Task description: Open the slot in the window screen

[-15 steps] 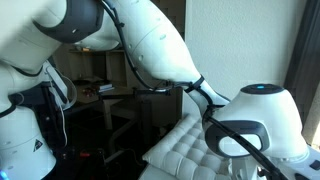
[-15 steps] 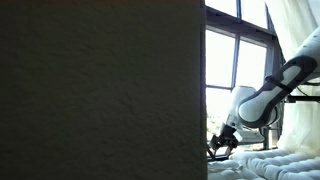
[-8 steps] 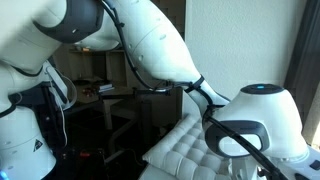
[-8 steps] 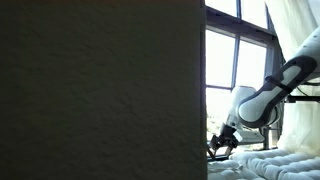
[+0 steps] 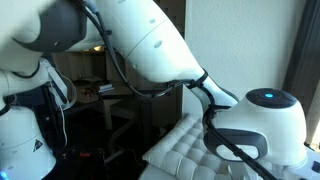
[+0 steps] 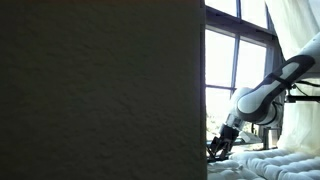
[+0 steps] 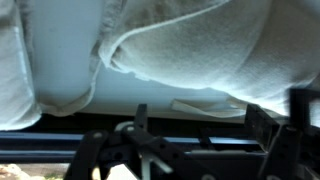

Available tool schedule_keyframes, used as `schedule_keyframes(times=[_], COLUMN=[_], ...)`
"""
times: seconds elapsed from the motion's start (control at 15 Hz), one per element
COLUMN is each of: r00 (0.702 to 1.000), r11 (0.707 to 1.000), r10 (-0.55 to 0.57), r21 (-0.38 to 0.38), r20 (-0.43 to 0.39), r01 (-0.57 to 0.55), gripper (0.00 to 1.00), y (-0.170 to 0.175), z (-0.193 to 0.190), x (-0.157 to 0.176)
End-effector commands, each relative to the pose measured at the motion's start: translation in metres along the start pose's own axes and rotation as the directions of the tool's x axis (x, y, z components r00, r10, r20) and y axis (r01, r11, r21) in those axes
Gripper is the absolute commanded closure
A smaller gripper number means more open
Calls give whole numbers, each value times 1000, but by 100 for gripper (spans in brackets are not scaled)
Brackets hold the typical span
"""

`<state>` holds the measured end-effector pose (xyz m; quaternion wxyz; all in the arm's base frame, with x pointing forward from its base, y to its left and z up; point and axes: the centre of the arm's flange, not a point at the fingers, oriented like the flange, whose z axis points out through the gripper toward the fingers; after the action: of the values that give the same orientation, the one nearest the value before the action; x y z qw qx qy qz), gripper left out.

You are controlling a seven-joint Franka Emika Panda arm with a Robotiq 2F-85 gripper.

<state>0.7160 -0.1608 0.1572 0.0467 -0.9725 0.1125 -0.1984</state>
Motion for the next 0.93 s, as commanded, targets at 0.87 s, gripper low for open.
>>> schedule_keyframes(times=[0.87], r00=[969], r11=[952], r10=[-237], r21=[215], r20=[73], r01=[216], gripper=[0], y=[9], z=[-6], x=[-6])
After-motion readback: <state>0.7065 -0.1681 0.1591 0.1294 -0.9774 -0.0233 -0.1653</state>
